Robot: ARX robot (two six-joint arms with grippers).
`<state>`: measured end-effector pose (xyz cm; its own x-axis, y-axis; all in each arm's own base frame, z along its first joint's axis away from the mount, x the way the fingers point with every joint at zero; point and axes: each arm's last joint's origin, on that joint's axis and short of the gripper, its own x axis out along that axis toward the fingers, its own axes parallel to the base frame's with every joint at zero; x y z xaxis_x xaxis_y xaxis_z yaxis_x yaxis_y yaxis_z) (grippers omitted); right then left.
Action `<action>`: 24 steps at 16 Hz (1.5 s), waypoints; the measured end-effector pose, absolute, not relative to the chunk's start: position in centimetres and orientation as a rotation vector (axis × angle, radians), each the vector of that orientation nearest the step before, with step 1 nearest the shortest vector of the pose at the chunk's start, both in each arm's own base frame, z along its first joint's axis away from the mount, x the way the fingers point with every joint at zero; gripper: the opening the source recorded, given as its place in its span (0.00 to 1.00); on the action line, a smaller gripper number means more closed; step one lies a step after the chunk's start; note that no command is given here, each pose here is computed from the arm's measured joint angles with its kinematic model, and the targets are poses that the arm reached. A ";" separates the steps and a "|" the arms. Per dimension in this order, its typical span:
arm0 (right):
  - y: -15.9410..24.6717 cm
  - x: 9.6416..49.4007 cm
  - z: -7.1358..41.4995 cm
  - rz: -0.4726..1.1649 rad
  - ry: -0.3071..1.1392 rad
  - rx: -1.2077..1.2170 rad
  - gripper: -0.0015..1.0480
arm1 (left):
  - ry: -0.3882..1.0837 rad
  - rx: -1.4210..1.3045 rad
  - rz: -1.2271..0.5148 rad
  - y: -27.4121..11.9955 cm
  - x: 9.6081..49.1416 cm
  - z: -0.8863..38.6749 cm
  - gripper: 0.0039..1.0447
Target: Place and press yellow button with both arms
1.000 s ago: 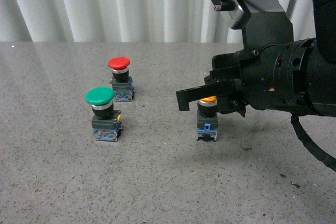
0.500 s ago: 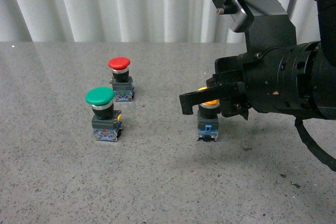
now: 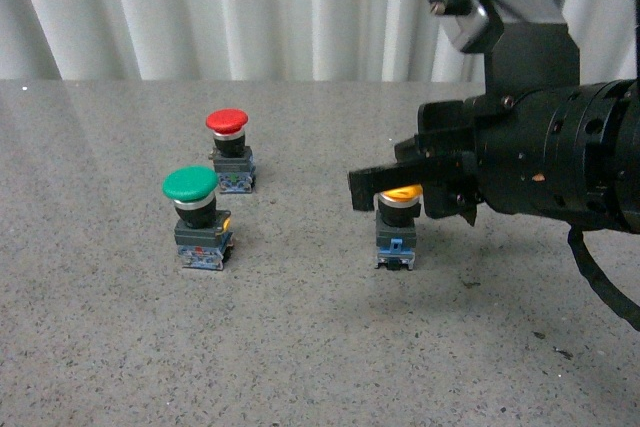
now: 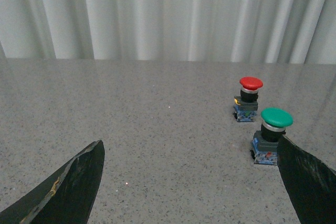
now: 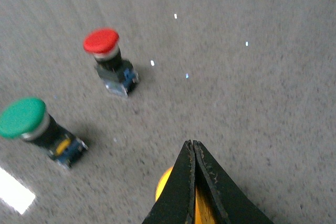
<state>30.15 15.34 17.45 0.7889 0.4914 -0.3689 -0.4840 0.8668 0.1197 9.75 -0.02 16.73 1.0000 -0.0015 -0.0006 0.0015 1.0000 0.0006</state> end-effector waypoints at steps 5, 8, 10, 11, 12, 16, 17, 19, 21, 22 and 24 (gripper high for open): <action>14.4 29.3 24.9 0.541 0.081 0.281 0.02 | 0.001 0.001 -0.002 0.0 9.7 16.7 0.94; 12.4 27.7 25.8 0.514 0.078 0.334 0.02 | 0.001 0.001 -0.002 0.0 9.7 16.7 0.94; 10.1 25.4 27.0 0.496 0.024 0.352 0.02 | 0.001 0.001 -0.002 0.0 9.7 16.7 0.94; 9.1 24.3 27.1 0.481 0.018 0.352 0.02 | 0.000 0.001 -0.002 0.0 9.7 16.7 0.94; 8.2 22.9 26.9 0.404 0.037 0.327 0.02 | 0.001 0.001 -0.002 0.0 9.7 16.7 0.94; 1.6 16.0 22.8 -0.033 0.010 0.046 0.02 | 0.000 0.001 -0.003 0.0 9.7 16.7 0.94; 1.6 15.5 22.7 -0.004 -0.017 0.033 0.02 | 0.001 0.001 -0.002 0.0 9.7 16.7 0.94; 1.2 14.7 20.9 0.000 0.010 0.019 0.02 | 0.001 0.001 -0.001 0.0 9.7 16.7 0.94; 0.0 13.9 19.9 -0.008 0.009 0.013 0.02 | 0.000 0.001 -0.002 0.0 9.7 16.7 0.94; -0.1 13.6 19.7 -0.019 -0.001 0.013 0.02 | 0.001 0.001 -0.002 0.0 9.7 16.7 0.94; 0.0 13.1 19.1 0.000 0.000 0.009 0.02 | 0.001 0.001 -0.001 0.0 9.7 16.7 0.94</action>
<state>13.11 0.00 19.10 1.0000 0.0004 -0.0002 -0.0004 1.0000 0.0093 9.75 -0.02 16.72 1.0000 -0.0011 -0.0006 0.0011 1.0000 0.0006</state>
